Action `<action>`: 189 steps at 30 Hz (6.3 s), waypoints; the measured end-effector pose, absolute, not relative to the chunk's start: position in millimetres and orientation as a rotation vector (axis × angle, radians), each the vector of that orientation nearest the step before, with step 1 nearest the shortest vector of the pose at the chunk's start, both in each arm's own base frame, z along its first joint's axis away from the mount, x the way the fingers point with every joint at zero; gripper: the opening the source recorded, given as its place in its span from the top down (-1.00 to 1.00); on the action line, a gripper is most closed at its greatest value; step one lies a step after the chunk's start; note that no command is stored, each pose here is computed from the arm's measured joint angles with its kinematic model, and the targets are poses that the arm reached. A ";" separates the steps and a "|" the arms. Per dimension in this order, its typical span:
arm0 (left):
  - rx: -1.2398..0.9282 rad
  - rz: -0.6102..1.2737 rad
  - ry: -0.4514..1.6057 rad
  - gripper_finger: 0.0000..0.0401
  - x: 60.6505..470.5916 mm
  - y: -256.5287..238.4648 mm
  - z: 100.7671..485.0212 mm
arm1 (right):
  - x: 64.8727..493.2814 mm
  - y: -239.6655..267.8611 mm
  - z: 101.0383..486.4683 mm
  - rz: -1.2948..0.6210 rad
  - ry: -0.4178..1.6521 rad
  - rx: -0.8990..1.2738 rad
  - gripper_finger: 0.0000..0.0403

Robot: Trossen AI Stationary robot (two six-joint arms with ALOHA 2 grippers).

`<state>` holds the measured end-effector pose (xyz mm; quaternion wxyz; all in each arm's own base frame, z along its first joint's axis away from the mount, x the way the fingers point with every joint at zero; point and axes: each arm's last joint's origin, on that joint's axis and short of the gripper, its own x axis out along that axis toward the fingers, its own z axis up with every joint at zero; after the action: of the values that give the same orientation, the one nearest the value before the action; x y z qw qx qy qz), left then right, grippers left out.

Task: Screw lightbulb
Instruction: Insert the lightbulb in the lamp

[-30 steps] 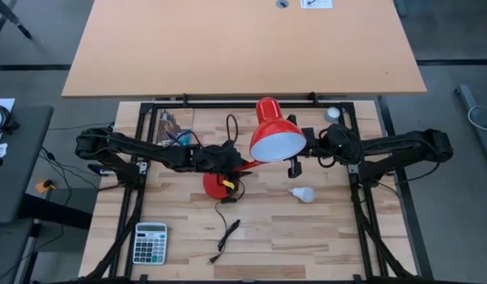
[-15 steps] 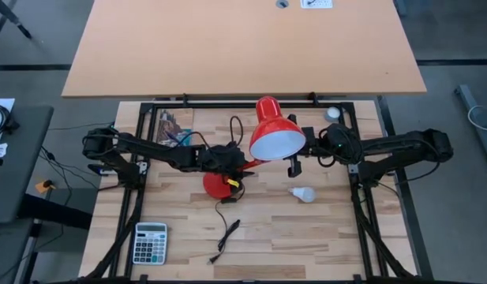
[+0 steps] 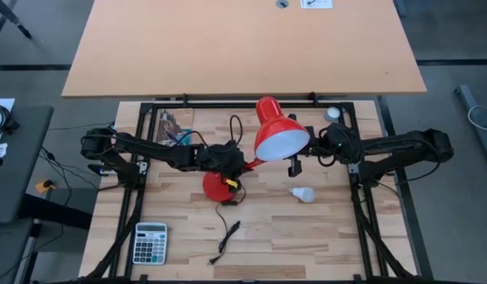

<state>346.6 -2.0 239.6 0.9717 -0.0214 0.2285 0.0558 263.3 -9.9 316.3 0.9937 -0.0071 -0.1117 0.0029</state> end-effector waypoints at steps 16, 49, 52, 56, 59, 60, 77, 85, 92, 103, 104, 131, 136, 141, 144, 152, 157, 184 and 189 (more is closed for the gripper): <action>-0.077 0.109 0.575 0.91 325.6 -2.9 249.0 | 217.5 -9.1 313.3 -0.093 0.098 0.025 -0.03; -0.209 -0.028 0.679 0.92 303.3 42.7 255.6 | 206.7 66.1 259.2 -0.103 0.568 0.030 -0.19; -0.222 -0.082 0.693 0.92 306.6 44.2 250.1 | 206.7 66.1 259.2 -0.103 0.568 0.030 -0.19; -0.251 -0.088 0.729 0.92 307.2 46.8 243.0 | 206.7 66.1 259.1 -0.103 0.568 0.030 -0.19; -0.286 -0.068 0.768 0.92 304.7 49.6 238.1 | 206.7 66.1 259.3 -0.103 0.567 0.030 -0.19; -0.294 -0.060 0.777 0.92 304.0 51.0 237.0 | 206.7 66.1 259.3 -0.103 0.567 0.030 -0.19; -0.291 -0.010 0.871 0.92 311.2 60.1 213.6 | 206.1 65.9 258.7 -0.105 0.577 0.029 -0.19; -0.340 0.025 0.992 0.89 310.5 63.2 192.5 | 197.2 68.7 249.4 -0.102 0.695 0.053 -0.19; -0.362 0.054 1.010 0.88 309.0 65.9 190.9 | 186.2 77.3 242.5 -0.089 0.789 0.057 -0.19; -0.373 0.130 1.060 0.88 307.4 69.0 183.5 | 186.1 79.5 243.2 -0.081 0.778 0.057 -0.19; -0.372 0.142 1.059 0.88 307.4 69.3 183.6 | 186.2 79.5 243.3 -0.081 0.777 0.058 -0.19; -0.278 0.254 1.069 0.72 305.8 64.6 177.5 | 187.3 78.7 244.4 -0.086 0.767 0.062 -0.19; -0.272 0.264 1.071 0.72 305.7 64.8 177.5 | 190.4 80.8 260.3 -0.074 0.726 0.082 -0.19; -0.255 0.267 1.075 0.72 305.3 65.1 177.5 | 188.9 76.8 266.4 -0.180 0.711 0.029 -0.19; -0.249 0.265 1.076 0.71 305.3 65.2 177.5 | 184.4 71.0 263.0 -0.306 0.725 -0.033 -0.19; -0.206 0.271 1.078 0.71 305.3 65.9 177.7 | 180.0 60.8 259.2 -0.435 0.758 -0.059 -0.19; -0.171 0.296 1.077 0.71 305.2 66.7 178.5 | 179.9 60.9 259.1 -0.434 0.760 -0.061 -0.19; 0.030 0.386 1.074 0.30 308.5 71.5 187.1 | 173.5 65.5 232.8 -0.379 0.840 -0.053 -0.24; 0.078 0.354 1.085 0.30 308.6 70.0 186.8 | 170.9 72.9 217.4 -0.323 0.839 -0.010 -0.36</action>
<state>308.6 70.0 186.8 0.8410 0.0371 0.5132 0.1674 170.9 72.9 217.4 0.9006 -0.0047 0.4056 -0.1560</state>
